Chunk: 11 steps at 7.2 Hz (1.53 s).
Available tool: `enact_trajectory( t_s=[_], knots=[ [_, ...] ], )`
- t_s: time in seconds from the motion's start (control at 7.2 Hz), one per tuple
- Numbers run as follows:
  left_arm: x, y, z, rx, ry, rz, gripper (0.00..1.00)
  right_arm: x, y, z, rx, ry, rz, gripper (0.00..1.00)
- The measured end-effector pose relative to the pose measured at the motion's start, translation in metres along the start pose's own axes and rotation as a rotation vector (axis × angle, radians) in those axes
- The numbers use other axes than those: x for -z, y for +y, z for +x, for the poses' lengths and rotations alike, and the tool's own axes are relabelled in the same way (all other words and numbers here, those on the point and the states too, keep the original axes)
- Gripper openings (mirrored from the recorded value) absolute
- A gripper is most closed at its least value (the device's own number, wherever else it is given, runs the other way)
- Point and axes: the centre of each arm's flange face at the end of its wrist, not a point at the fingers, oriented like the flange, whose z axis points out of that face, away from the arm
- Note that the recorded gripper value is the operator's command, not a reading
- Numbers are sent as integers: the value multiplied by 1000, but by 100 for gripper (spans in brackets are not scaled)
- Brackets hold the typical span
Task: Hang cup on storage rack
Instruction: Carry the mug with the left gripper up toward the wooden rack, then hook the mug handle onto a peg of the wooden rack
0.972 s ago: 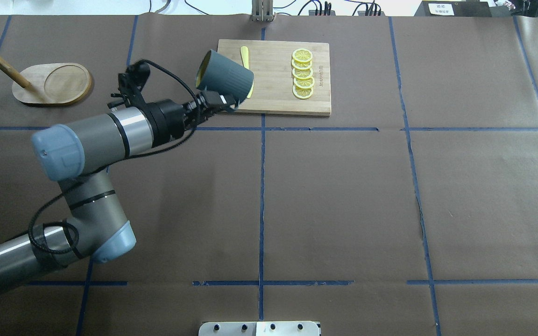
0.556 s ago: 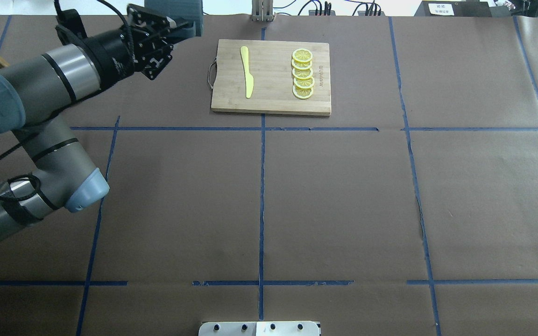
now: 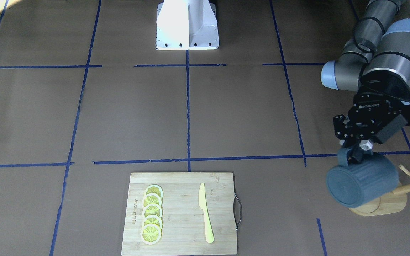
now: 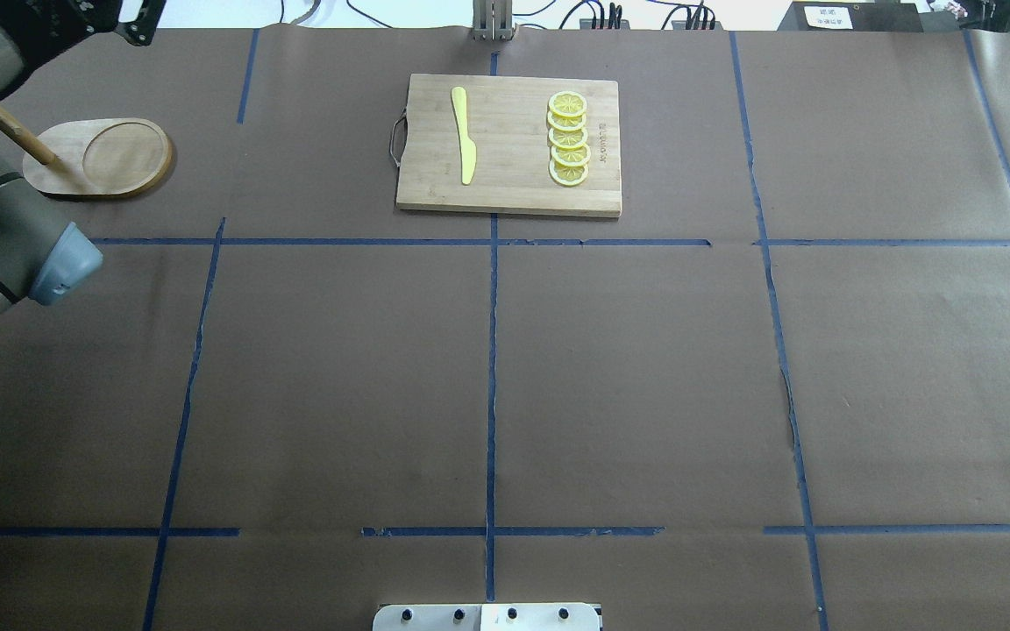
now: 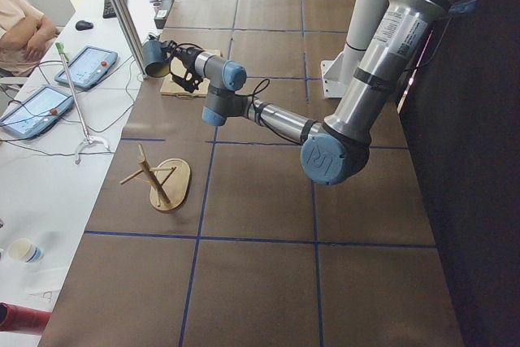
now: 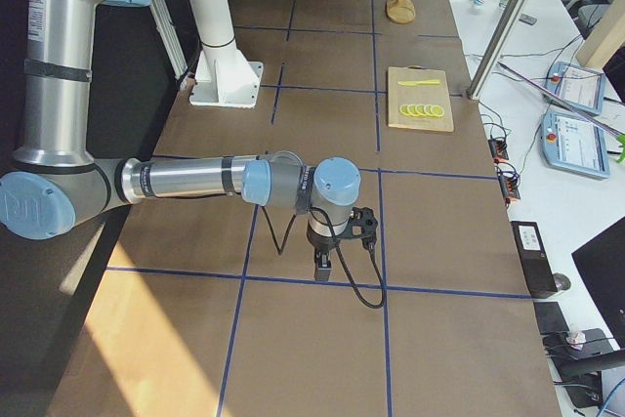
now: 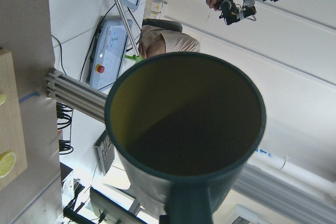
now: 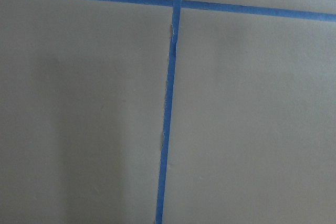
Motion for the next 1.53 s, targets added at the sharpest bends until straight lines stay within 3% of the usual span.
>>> enact_trajectory(
  t_s=[0.28, 0.42, 0.97, 1.53],
  knots=[
    [39, -86, 11, 63, 64, -13, 0, 1, 0, -1, 1, 0, 1, 100],
    [54, -110, 9, 69, 77, -20, 0, 1, 0, 0, 0, 0, 1, 100],
    [103, -156, -2, 71, 79, 1, 1, 2, -2, -2, 7, 2, 11, 100],
    [119, -183, -12, 71, 63, 56, 1, 3, -3, -2, 11, 3, 22, 100]
  ],
)
